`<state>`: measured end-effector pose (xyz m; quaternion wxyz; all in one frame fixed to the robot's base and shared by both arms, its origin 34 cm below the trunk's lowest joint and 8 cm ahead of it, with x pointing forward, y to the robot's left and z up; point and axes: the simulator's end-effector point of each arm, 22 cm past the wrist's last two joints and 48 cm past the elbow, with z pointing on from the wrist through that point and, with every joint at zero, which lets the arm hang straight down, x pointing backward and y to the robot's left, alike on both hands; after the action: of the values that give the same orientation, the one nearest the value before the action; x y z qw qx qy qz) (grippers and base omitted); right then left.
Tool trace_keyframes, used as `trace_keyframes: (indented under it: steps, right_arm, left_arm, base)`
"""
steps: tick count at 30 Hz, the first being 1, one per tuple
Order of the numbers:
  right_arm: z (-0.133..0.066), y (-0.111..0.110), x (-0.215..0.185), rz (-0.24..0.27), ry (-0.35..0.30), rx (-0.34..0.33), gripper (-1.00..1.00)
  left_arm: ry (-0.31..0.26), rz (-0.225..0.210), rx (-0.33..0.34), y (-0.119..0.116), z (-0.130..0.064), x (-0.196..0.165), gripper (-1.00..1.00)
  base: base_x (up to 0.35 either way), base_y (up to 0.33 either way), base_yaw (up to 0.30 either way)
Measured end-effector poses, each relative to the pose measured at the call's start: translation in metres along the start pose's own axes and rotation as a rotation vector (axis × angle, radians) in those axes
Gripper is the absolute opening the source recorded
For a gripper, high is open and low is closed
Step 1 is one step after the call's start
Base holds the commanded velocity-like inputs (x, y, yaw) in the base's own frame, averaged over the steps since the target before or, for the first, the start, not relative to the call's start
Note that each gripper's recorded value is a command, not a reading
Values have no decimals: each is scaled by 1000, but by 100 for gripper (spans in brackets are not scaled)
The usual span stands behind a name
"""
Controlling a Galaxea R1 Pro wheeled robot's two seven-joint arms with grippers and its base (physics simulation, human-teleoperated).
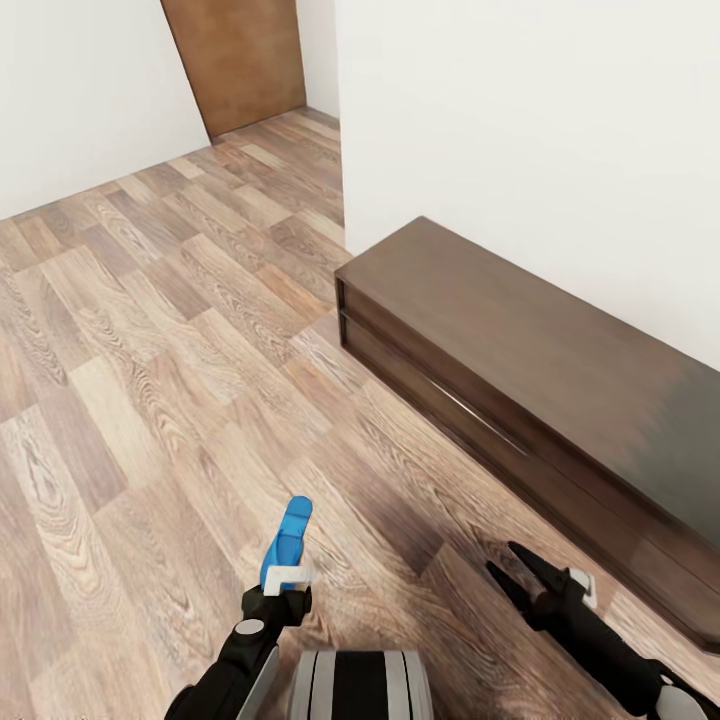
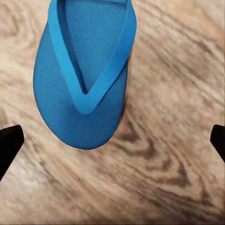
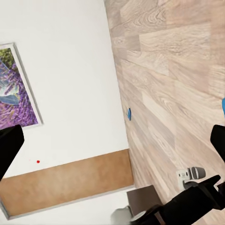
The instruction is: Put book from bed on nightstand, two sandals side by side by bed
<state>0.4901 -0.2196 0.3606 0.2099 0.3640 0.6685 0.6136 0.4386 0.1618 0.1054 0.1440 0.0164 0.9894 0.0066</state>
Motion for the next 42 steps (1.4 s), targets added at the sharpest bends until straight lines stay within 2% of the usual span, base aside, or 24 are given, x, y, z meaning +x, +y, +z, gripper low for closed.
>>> trace_keyframes:
  steps: [5,12,42]
  right_arm:
    - [-3,-6,-3,19,-3,7,100]
    - [-4,-6,-3,21,-4,5,100]
    - [-4,-6,-3,21,-4,5,100]
  left_arm:
    - [20,0,1,0,5,9,100]
    - [15,-1,1,0,5,7,100]
    - [14,3,0,-1,4,6,100]
  base:
    - [0,0,0]
    - [3,0,0]
    - [123,-14,0]
